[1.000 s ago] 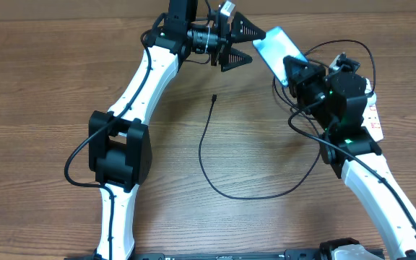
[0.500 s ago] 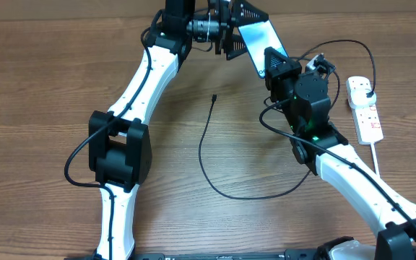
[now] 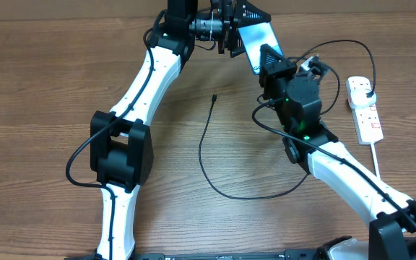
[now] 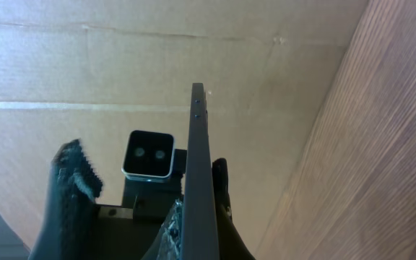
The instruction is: Plug charger to phone and switch on socket
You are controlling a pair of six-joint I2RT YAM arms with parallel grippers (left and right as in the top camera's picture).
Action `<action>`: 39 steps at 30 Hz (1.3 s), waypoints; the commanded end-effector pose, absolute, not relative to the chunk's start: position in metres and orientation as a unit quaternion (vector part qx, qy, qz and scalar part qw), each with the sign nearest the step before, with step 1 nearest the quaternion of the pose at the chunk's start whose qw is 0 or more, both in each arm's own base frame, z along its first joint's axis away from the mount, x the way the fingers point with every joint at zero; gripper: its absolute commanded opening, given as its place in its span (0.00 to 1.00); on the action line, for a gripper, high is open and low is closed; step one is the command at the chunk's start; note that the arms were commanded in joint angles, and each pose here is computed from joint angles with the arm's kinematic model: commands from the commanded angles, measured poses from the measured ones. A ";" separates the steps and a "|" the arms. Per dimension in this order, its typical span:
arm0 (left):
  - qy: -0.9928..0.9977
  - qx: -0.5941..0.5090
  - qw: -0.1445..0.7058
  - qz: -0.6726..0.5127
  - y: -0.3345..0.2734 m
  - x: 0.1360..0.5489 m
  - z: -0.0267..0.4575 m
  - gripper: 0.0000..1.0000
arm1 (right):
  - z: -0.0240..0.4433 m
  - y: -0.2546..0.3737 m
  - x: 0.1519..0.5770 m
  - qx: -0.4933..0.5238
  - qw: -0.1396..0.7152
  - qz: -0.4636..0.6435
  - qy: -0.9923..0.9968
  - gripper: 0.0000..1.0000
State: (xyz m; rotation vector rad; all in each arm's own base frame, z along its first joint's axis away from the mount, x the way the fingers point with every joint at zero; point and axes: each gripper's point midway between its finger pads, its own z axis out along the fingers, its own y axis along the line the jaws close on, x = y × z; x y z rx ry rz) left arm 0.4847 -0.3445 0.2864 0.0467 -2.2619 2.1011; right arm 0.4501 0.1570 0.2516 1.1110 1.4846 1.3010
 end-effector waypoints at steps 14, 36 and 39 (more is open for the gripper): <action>-0.731 0.014 0.018 0.682 -0.348 0.486 0.293 0.25 | 0.270 0.166 0.450 0.440 0.423 0.542 0.578 0.04; -0.733 0.027 0.004 0.680 -0.343 0.494 0.291 0.04 | 0.270 0.166 0.450 0.439 0.423 0.543 0.578 0.27; -0.733 0.025 -0.006 0.680 -0.337 0.498 0.292 0.04 | 0.270 0.166 0.450 0.439 0.423 0.542 0.578 0.36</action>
